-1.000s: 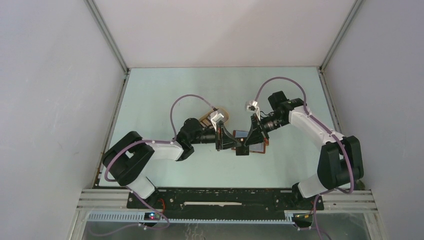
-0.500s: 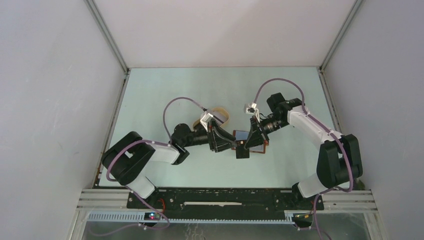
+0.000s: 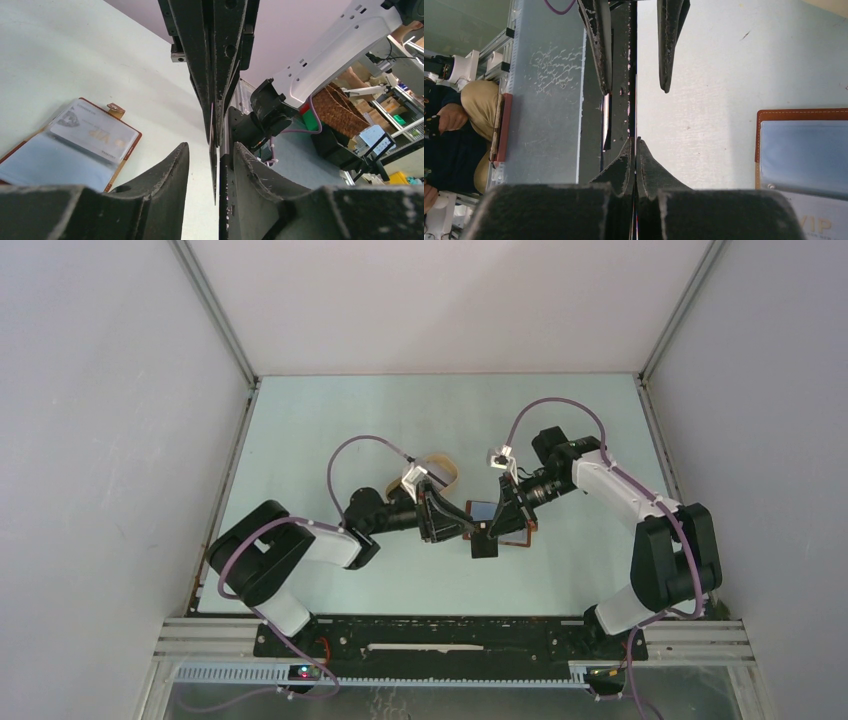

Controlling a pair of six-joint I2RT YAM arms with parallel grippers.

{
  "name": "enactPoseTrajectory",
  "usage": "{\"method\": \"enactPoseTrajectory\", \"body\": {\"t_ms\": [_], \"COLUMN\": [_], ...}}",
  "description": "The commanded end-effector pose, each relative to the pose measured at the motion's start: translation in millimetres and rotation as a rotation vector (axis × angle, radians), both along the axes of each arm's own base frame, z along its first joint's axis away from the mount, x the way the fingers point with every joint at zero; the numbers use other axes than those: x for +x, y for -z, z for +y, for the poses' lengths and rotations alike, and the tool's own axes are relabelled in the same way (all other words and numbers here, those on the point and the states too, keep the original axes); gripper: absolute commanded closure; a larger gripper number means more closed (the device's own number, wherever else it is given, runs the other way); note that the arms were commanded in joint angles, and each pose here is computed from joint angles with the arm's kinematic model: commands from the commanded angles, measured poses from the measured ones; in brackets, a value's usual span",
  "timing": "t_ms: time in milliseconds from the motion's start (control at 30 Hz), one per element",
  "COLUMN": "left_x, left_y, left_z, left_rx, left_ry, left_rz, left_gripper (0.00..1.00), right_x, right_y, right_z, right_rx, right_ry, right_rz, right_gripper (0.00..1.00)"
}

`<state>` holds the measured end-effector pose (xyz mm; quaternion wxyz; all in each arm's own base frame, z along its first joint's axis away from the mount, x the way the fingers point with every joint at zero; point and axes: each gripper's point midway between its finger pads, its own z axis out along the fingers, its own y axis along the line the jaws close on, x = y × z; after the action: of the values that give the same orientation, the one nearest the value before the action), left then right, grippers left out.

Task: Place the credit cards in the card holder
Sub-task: Insert the credit card into the card holder.

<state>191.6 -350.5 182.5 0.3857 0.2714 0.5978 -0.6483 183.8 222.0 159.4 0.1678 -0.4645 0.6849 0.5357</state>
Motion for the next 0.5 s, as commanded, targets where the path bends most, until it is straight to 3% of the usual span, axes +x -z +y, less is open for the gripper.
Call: {"method": "enactPoseTrajectory", "body": {"t_ms": [0, 267, 333, 400, 467], "left_x": [6.6, 4.2, 3.4, 2.4, 4.1], "left_y": [-8.3, 0.1, 1.1, 0.7, 1.5], "left_z": [-7.9, -19.3, -20.9, -22.4, -21.6], "left_rx": [-0.003, 0.06, 0.067, 0.067, 0.068], "left_ry": [-0.013, 0.019, 0.031, 0.045, 0.036], "left_rz": [-0.036, -0.037, -0.035, -0.029, -0.026], "left_gripper": [0.58, 0.67, 0.78, 0.96, 1.0], "right_x": [6.9, 7.5, 7.1, 6.7, 6.6], "right_y": [-12.3, -8.1, -6.2, -4.3, -3.6], "right_z": [5.8, 5.8, 6.0, 6.6, 6.1], "right_rx": [0.033, 0.013, 0.005, -0.002, -0.012], "right_ry": [-0.005, -0.006, -0.009, -0.015, -0.015], "right_rz": [-0.034, -0.032, -0.032, -0.034, -0.042], "right_gripper": [1.0, 1.0, 1.0, 1.0, 0.9]}}
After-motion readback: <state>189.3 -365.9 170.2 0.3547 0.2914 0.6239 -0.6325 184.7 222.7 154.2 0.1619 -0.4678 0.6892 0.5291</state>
